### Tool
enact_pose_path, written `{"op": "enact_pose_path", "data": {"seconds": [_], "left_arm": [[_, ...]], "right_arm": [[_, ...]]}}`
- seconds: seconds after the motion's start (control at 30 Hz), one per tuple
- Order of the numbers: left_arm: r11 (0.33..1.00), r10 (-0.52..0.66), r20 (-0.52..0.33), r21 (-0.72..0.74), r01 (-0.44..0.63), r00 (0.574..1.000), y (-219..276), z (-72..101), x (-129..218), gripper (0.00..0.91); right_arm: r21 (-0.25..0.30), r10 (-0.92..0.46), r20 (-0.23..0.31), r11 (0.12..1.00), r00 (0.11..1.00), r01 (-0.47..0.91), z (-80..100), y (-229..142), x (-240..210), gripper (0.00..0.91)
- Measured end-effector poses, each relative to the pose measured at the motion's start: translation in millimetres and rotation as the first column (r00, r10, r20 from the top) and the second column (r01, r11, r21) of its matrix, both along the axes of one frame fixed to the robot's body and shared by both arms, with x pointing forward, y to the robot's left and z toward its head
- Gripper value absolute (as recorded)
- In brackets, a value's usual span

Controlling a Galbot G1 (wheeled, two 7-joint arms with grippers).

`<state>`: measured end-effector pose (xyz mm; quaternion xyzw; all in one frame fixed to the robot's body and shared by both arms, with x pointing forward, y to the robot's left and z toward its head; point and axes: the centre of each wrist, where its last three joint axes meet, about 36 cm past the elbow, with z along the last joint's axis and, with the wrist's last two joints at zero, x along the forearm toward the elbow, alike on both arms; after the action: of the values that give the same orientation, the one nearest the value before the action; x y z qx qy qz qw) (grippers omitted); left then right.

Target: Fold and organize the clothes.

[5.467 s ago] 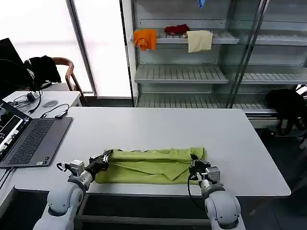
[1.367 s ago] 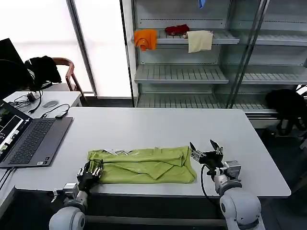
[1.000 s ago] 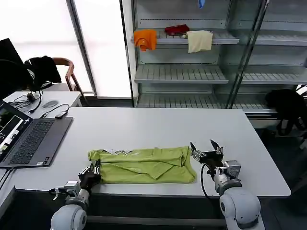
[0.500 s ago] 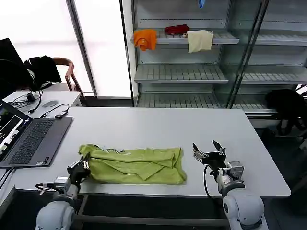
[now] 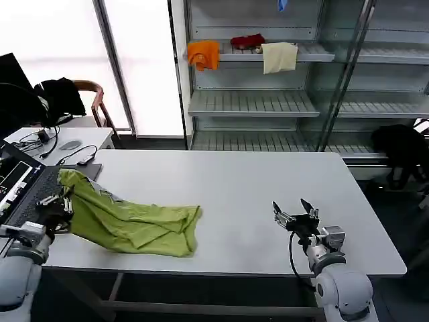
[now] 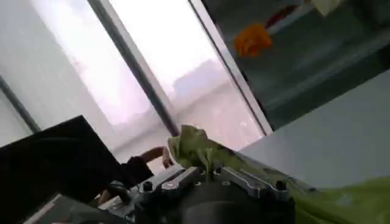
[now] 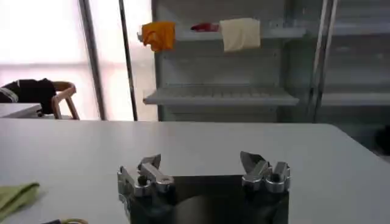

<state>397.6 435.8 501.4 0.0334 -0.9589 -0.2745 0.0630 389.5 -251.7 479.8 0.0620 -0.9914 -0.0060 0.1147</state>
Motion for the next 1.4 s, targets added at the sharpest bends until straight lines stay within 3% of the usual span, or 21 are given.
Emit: {"op": "enact_pose_path", "data": {"seconds": [0.17, 0.3, 0.73, 0.97, 1.0, 1.03, 1.1, 1.4], "left_arm": [[0.999, -0.032, 0.007, -0.005, 0.032, 0.999, -10, 12.8, -1, 0.010], [0.995, -0.090, 0.007, -0.036, 0.090, 0.996, -39, 6.9, -4, 0.010], [0.966, -0.249, -0.089, -0.087, 0.242, 0.964, -160, -59.3, -12, 0.010], [0.958, -0.273, -0.122, -0.124, 0.258, 0.954, -202, -82.3, -11, 0.020], [0.957, -0.273, -0.126, -0.132, 0.257, 0.954, -207, -85.0, -11, 0.121], [0.957, -0.271, -0.128, -0.139, 0.254, 0.954, -211, -87.0, -11, 0.302], [0.958, -0.264, -0.132, -0.151, 0.244, 0.955, -218, -90.3, -9, 0.907], [0.944, -0.265, -0.150, -0.239, 0.226, 0.952, -253, -97.5, -14, 0.907]], "right_arm": [[0.005, -0.002, -0.004, 1.000, 1.000, 0.002, -1.8, 1, 0, 0.907], [0.006, -0.005, -0.012, 1.000, 1.000, 0.005, -4.4, 0, 0, 0.907], [-0.003, -0.015, -0.017, 1.000, 1.000, 0.015, -5.2, -4, -4, 0.907], [-0.001, -0.014, -0.018, 1.000, 1.000, 0.014, -6.8, -4, -2, 0.907], [0.000, -0.013, -0.018, 1.000, 1.000, 0.013, -6.9, -3, -2, 0.907], [0.001, -0.012, -0.018, 1.000, 1.000, 0.012, -7.2, -3, -2, 0.907], [0.002, -0.010, -0.018, 1.000, 1.000, 0.010, -7.3, -1, -1, 0.907], [0.003, 0.009, -0.024, 1.000, 1.000, -0.009, -7.7, 3, 2, 0.907]]}}
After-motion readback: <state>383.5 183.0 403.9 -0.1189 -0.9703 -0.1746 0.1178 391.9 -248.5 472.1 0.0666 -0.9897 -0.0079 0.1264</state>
